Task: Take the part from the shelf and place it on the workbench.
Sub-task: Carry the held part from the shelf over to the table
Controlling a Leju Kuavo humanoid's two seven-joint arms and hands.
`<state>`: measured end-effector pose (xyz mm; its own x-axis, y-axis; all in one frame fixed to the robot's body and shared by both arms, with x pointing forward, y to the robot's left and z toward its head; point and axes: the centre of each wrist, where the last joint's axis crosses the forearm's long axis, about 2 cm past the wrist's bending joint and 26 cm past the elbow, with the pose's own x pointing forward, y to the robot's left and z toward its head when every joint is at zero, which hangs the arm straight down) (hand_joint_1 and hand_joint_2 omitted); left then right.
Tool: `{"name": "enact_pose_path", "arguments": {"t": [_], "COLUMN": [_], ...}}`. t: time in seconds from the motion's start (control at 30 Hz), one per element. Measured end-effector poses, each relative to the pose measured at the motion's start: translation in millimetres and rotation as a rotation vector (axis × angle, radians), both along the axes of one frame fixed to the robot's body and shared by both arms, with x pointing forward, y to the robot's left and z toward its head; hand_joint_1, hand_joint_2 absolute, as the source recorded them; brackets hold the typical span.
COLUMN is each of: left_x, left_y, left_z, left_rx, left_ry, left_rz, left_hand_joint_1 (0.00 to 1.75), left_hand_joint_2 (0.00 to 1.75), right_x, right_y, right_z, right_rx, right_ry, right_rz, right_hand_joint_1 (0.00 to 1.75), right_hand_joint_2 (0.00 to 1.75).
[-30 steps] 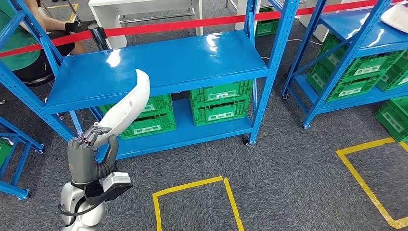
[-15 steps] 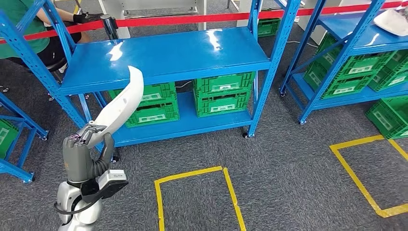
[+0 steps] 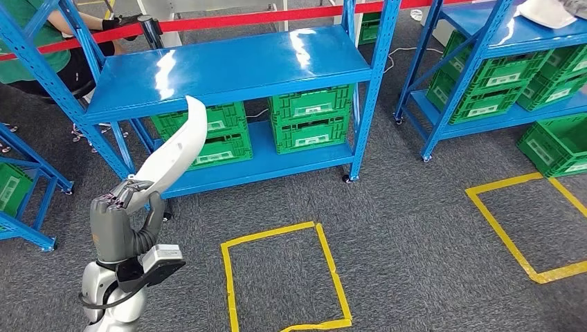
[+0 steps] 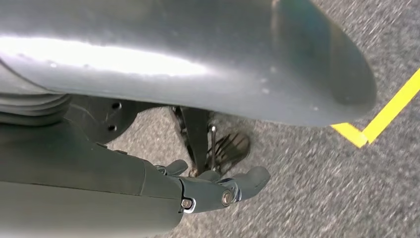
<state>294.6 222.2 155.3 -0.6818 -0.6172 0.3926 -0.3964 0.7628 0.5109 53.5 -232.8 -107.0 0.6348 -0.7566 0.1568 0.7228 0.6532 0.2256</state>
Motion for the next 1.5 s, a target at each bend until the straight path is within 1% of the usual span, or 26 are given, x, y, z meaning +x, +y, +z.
{"name": "enact_pose_path", "arguments": {"t": [0.13,0.23,0.43,0.6,0.7,0.97,1.17,1.5], "left_x": [-1.0,1.9,5.9,6.0,2.6,-16.0,-21.7,-22.1], "left_y": [8,11,10,3,-1,0,1,2], "left_z": [-4.2,-4.1,-0.2,-0.4,-1.9,-0.6,-0.5,1.4], "left_rx": [-0.009,-0.009,0.017,0.024,0.031,0.024,0.038,0.036], "left_ry": [0.003,-0.004,-0.026,-0.019,-0.007,-0.006,0.002,-0.002], "left_rz": [0.009,0.008,0.027,0.009,0.015,0.05,0.043,0.045], "left_hand_joint_1": [1.75,1.75,1.75,1.75,1.75,1.75,1.75,1.75], "left_hand_joint_2": [1.75,1.75,1.75,1.75,1.75,1.75,1.75,1.75], "right_x": [0,1,0,-2,-2,-3,-3,-1], "right_y": [0,0,0,0,0,-1,-1,1], "right_z": [0,0,0,0,0,0,0,0], "right_rx": [-0.002,-0.01,-0.047,-0.047,-0.045,-0.045,-0.047,-0.05], "right_ry": [-0.002,0.001,-0.014,-0.026,-0.031,-0.062,-0.066,-0.065], "right_rz": [0.01,0.009,0.03,0.027,0.044,0.102,0.12,0.127], "right_hand_joint_1": [0.0,0.0,0.0,0.0,0.0,0.0,0.0,0.0], "right_hand_joint_2": [0.0,0.0,0.0,0.0,0.0,0.0,0.0,0.0]}}
